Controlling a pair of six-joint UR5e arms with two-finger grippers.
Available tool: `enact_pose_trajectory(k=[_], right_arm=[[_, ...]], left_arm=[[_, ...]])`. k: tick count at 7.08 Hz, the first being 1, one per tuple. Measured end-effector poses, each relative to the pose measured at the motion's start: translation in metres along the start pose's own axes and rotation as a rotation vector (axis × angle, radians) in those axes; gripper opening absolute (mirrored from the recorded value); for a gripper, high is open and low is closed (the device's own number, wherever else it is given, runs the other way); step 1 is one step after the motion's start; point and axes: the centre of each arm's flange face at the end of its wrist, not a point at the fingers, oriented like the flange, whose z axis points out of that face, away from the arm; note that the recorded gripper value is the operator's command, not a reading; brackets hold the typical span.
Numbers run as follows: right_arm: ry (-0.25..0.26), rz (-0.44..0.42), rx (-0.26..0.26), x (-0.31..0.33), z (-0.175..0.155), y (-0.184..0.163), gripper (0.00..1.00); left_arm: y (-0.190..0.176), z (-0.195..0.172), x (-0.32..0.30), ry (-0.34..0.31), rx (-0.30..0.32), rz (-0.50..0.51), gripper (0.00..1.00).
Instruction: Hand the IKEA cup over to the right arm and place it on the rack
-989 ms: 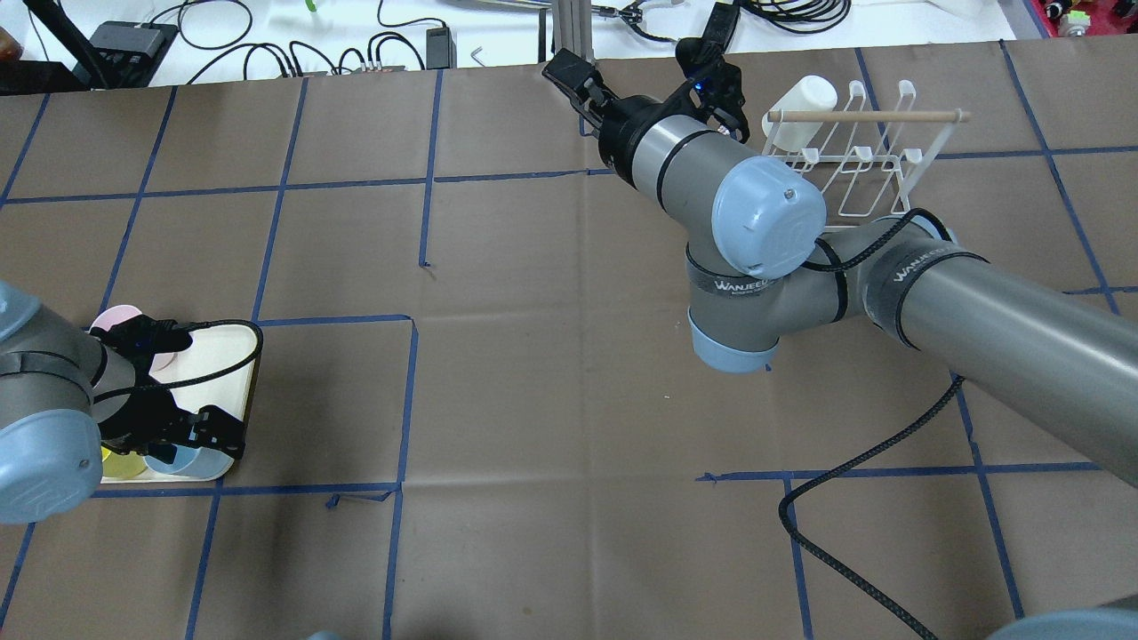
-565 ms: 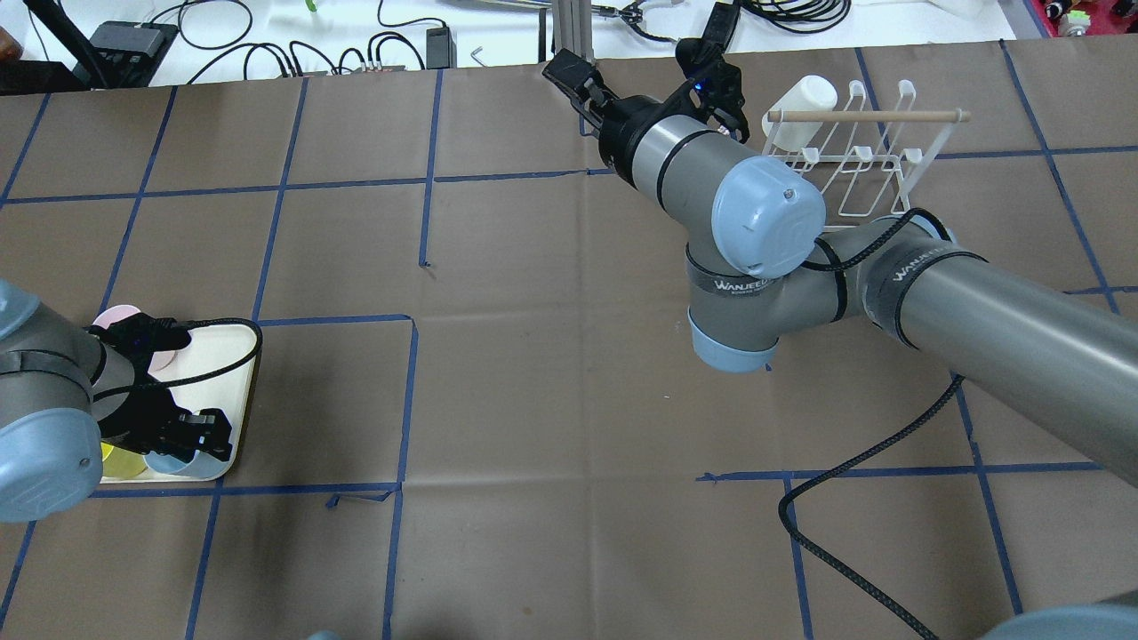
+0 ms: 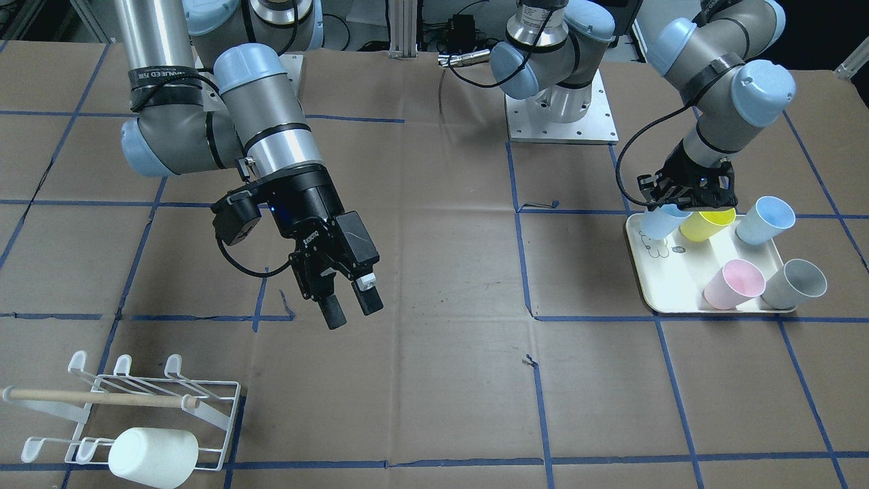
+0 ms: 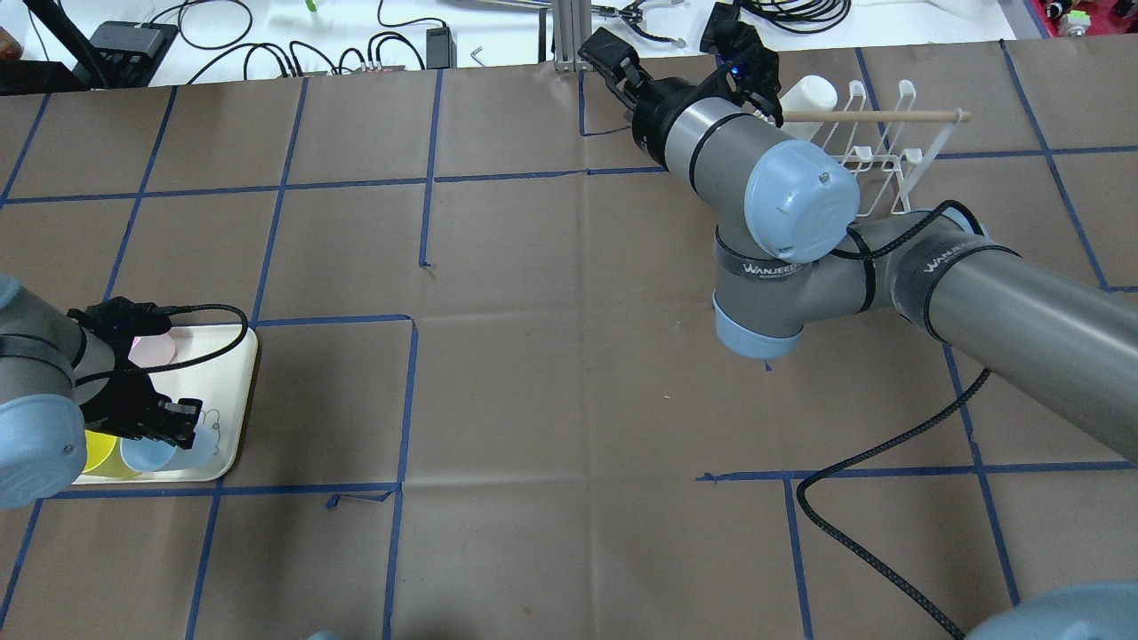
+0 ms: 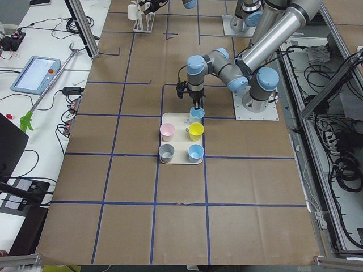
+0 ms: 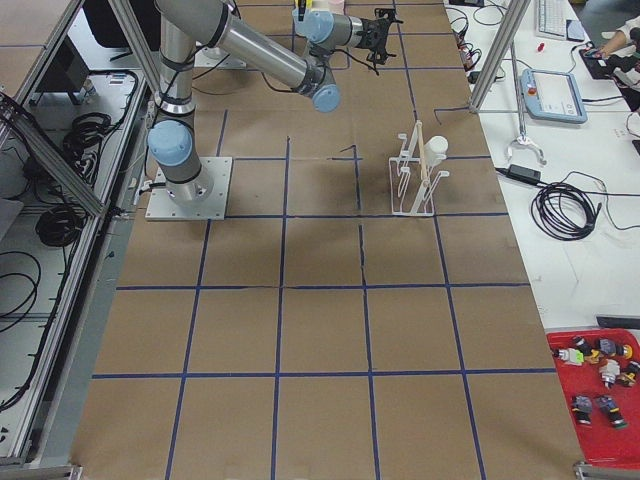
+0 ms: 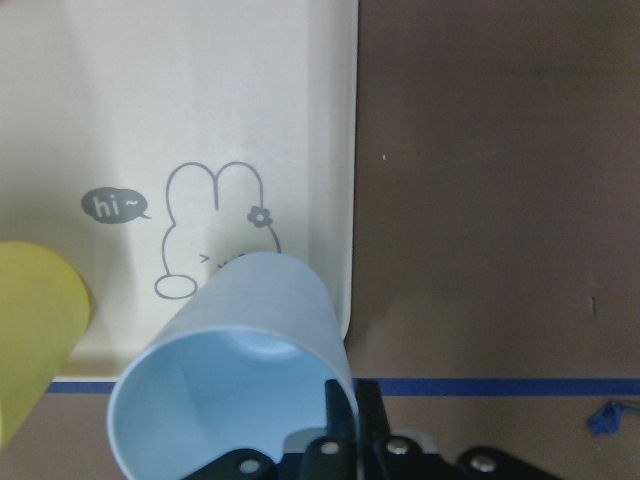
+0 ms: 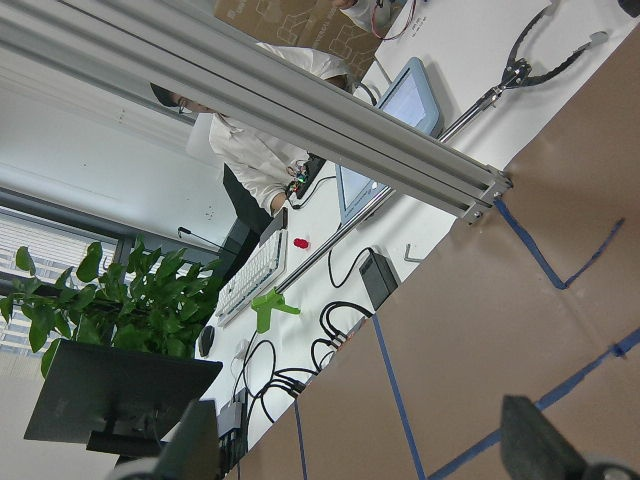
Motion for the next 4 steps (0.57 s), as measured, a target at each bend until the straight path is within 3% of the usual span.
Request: enact_pose_trajectory(k=[4], right_arm=[[0.038,0.044,0.032,0.031,-0.034,-0.031,1.00]], left_arm=[[-0.063,-0.169,-0.016,0.011,0.068,0.019,0.00]])
